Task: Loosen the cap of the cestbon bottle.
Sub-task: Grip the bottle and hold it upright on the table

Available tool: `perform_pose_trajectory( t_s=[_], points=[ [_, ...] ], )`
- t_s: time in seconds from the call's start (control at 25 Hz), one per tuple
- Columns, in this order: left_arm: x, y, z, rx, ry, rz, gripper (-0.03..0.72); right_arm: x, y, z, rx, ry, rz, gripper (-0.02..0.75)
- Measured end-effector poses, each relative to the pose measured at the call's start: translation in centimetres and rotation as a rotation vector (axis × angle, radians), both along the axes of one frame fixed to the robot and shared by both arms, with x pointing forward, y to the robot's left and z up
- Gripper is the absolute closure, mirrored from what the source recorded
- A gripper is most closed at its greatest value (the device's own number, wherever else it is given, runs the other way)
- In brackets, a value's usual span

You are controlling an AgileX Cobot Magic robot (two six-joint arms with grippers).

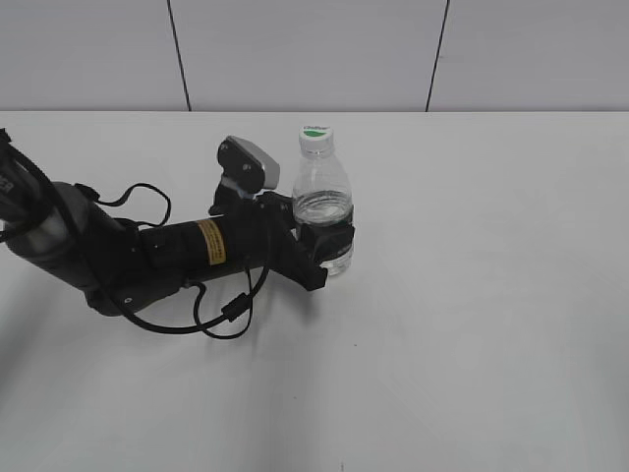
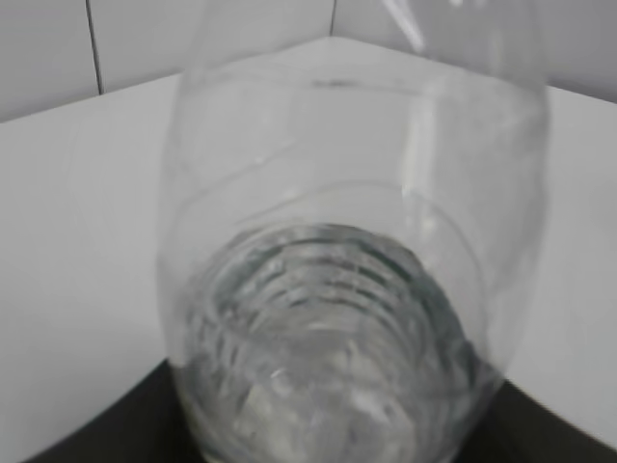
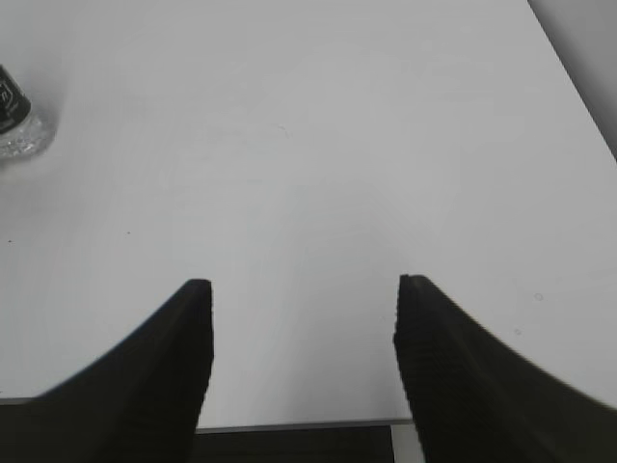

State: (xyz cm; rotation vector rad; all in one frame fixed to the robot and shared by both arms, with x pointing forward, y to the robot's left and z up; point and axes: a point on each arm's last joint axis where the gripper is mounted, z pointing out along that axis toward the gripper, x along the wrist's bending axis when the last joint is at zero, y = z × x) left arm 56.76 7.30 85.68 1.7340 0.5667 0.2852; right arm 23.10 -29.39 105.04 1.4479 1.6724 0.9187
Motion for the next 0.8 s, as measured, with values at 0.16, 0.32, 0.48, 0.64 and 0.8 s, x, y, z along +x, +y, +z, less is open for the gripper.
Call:
perform_pose_trajectory(
  t_s=[0.16, 0.32, 0.48, 0.64, 0.8],
  points=[
    [-0.05, 0.03, -0.74, 0.010, 0.022, 0.001, 0.319, 0.00, 0.00, 0.00, 0.000, 0.000, 0.000, 0.273],
    [0.04, 0.03, -0.83, 0.021, 0.028, 0.005, 0.319, 0.00, 0.00, 0.00, 0.000, 0.000, 0.000, 0.273],
    [0.09, -0.01, -0.86, 0.033, 0.028, 0.000, 0.319, 0.00, 0.00, 0.00, 0.000, 0.000, 0.000, 0.273],
    [0.08, -0.01, -0.89, 0.035, 0.030, 0.000, 0.320, 0.00, 0.00, 0.00, 0.000, 0.000, 0.000, 0.273],
    [0.05, -0.05, -0.89, 0.035, 0.031, -0.001, 0.321, 0.00, 0.00, 0.00, 0.000, 0.000, 0.000, 0.273]
  ],
)
